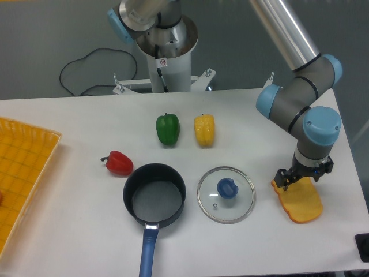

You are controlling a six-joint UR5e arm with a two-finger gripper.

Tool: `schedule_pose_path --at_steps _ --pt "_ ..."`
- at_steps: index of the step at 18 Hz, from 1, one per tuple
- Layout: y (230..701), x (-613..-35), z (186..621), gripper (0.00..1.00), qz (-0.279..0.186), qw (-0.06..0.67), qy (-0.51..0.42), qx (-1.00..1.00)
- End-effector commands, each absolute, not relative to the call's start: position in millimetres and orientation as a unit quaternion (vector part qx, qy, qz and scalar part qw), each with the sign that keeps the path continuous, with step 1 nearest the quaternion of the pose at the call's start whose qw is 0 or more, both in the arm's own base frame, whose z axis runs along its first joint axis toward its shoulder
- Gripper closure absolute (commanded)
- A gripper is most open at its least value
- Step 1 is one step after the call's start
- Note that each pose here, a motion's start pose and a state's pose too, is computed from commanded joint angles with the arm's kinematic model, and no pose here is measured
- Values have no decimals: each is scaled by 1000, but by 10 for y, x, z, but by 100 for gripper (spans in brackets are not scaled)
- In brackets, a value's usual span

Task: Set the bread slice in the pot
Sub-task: 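Close the gripper on the bread slice edge and lift it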

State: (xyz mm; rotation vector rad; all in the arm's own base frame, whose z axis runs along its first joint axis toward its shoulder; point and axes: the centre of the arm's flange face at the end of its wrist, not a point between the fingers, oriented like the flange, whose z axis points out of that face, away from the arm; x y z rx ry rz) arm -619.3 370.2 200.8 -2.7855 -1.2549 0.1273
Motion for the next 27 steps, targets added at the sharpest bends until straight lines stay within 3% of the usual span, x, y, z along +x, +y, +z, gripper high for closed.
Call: schedule_pose_path --at_steps 19,22,25,27 --pt "3699 -6223 1789 0 28 34 -414 -909" --pt "3702 -6227 1774 29 27 35 -417 -908" --pt "3707 -6237 1710 31 24 32 -414 -909" --pt "3713 -6255 1737 41 26 35 -417 -908"
